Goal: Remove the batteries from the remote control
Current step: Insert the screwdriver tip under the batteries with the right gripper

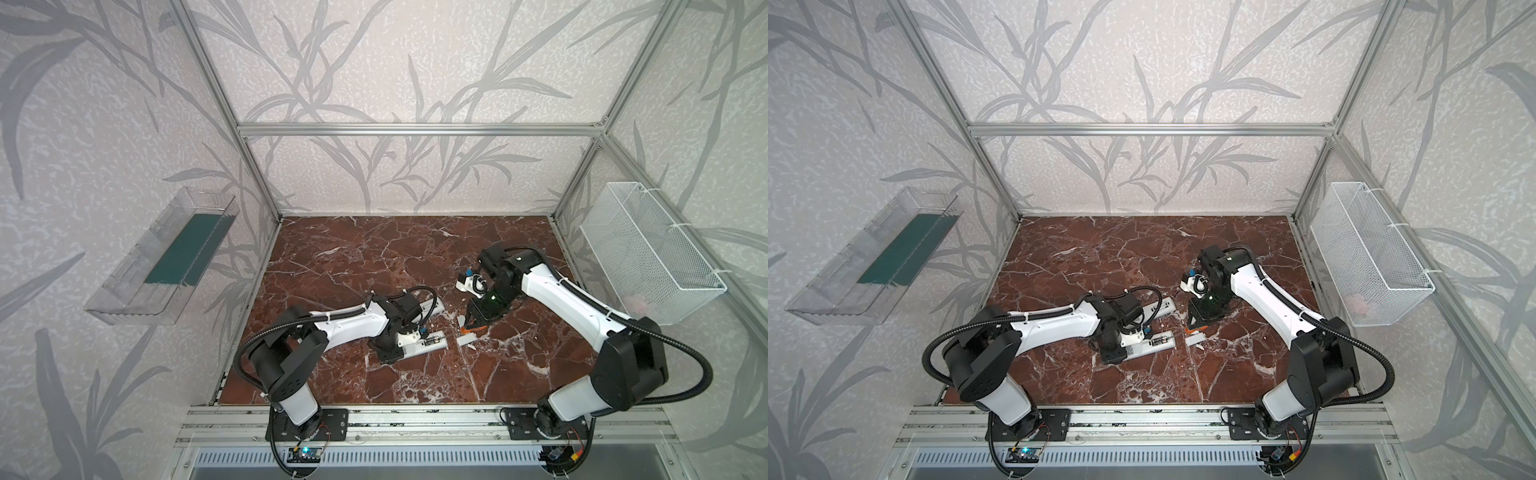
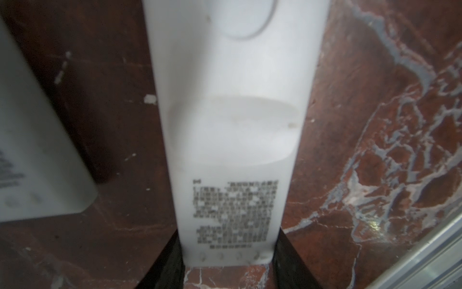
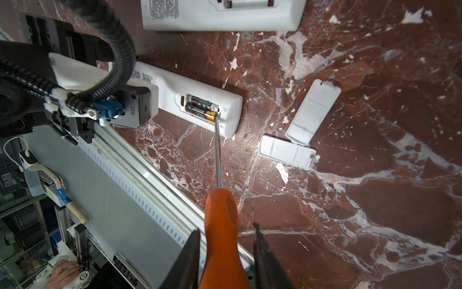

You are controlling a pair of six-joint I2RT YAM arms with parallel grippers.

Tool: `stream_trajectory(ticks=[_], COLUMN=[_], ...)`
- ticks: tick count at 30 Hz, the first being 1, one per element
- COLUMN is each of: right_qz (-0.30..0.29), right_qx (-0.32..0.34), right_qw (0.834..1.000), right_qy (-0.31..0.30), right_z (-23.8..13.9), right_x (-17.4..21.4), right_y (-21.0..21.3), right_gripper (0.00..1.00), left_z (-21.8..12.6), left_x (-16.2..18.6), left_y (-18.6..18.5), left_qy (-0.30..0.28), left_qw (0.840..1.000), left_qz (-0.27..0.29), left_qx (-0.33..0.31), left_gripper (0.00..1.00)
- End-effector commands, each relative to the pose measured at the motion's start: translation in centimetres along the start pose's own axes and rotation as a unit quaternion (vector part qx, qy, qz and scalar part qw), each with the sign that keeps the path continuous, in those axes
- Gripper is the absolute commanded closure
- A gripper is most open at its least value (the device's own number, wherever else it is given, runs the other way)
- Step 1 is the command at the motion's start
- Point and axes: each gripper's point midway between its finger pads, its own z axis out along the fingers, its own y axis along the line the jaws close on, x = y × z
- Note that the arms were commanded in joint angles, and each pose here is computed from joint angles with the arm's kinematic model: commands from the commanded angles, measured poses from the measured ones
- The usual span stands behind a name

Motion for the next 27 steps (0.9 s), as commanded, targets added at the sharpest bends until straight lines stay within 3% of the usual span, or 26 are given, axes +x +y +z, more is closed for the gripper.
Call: stream_trajectory(ticks=[1, 18, 27], right_qz=[0.003, -0.006, -0.008], right_qx=[-0.017, -0.109, -0.113], right_qw=[1.0, 0.993, 0.992], right_qy=[0.008, -0.042, -0.054], right_z=[0.5, -0.4, -1.3], right_x=[0.3, -0.9, -0.8], right_y=[0.6, 4.1, 4.6], right_gripper=[1.0, 1.0, 1.0], left_z=[0.5, 0.6, 0.9], left_x=[0.7, 0.8, 0.9], left_y=[-2.0, -2.2, -2.5], left_qy=[0.021, 0.024, 0.03], left_qw=[0.998, 0.998, 0.998], left_qz=[0.025, 0.026, 0.022], left_qx=[0.046, 0.049, 0.057], left_gripper=[0.72, 0.72, 0.73])
